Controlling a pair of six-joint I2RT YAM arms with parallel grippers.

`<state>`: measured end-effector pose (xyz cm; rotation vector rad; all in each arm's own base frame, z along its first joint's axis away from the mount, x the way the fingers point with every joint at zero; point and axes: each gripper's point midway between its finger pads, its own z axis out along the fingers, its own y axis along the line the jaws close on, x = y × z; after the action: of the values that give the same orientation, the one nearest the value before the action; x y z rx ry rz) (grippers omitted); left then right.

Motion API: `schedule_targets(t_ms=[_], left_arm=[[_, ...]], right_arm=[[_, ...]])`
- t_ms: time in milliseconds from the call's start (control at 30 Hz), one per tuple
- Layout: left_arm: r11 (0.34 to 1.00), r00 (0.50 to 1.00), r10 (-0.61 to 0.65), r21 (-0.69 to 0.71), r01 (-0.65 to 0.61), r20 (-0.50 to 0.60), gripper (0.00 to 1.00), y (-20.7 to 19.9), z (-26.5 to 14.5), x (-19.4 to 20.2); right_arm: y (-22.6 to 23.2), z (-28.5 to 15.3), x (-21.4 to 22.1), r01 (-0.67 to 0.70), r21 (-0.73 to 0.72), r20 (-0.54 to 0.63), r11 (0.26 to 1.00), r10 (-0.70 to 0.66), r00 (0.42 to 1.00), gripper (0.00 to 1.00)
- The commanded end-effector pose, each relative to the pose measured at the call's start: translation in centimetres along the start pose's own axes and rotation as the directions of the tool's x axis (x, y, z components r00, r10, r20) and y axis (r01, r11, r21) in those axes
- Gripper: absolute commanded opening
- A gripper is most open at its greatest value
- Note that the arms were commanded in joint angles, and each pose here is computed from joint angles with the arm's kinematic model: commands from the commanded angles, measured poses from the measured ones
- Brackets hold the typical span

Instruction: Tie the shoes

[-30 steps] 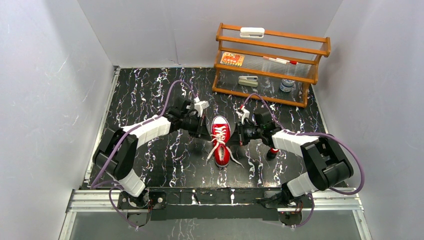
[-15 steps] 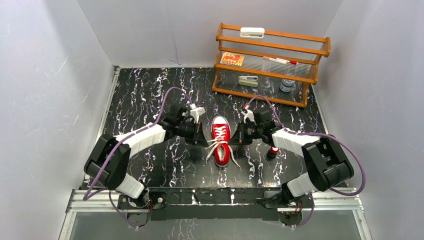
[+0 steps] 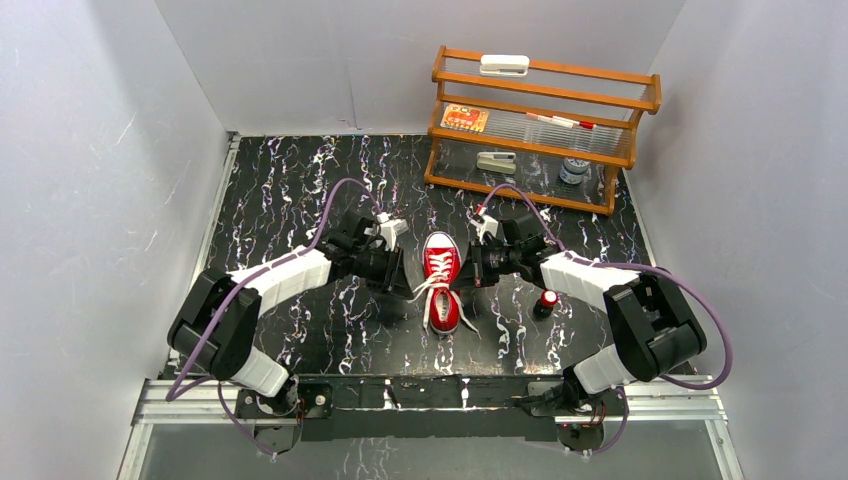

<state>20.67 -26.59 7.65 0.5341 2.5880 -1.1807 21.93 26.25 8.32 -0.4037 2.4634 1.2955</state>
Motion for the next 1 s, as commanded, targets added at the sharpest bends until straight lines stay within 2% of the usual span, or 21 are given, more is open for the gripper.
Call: schedule_targets(t_ms=[0, 100, 233, 333, 500, 600, 767, 967], left_arm=[[0.997, 0.997, 0.07, -0.026, -0.068, 0.043, 0.27, -1.8, -2.1, -2.2], [0.995, 0.995, 0.084, -0.054, -0.081, 0.052, 0.39, -1.9, -2.6, -3.1], [0.992, 0.99, 0.111, -0.062, -0.106, 0.081, 0.47, -2.5, -3.0, -4.8], [0.99, 0.987, 0.13, -0.067, -0.123, 0.1, 0.49, -2.9, -2.8, -6.6], [0.992, 0.988, 0.125, -0.025, -0.124, 0.091, 0.48, -2.8, -0.6, -8.9], [0.99, 0.988, 0.131, 0.051, -0.135, 0.077, 0.47, -3.3, 0.9, -9.9], [0.986, 0.995, 0.104, 0.131, -0.102, -0.009, 0.44, -3.2, 3.2, -8.7], [0.989, 0.994, 0.097, 0.117, -0.091, -0.051, 0.38, -2.6, 4.4, -7.4]], right_arm=[[1.4, -0.4, -0.2, 0.065, -0.062, -0.01, 0.996, -0.066, 0.998, 0.0], [1.1, -0.4, 0.2, 0.081, -0.053, -0.03, 0.995, -0.083, 0.996, 0.0], [1.0, -0.7, 0.8, 0.089, -0.042, -0.068, 0.995, -0.092, 0.993, 0.0], [1.0, -0.9, 0.9, 0.103, -0.042, -0.081, 0.994, -0.106, 0.991, 0.0], [1.1, -0.9, 0.8, 0.1, -0.043, -0.082, 0.994, -0.103, 0.991, 0.0], [1.4, -0.8, 0.4, 0.098, -0.052, -0.068, 0.994, -0.102, 0.992, 0.0], [1.6, -0.7, -0.2, 0.101, -0.058, -0.057, 0.993, -0.105, 0.993, 0.0], [2.1, -0.6, -1.1, 0.104, -0.07, -0.031, 0.992, -0.107, 0.994, 0.0]])
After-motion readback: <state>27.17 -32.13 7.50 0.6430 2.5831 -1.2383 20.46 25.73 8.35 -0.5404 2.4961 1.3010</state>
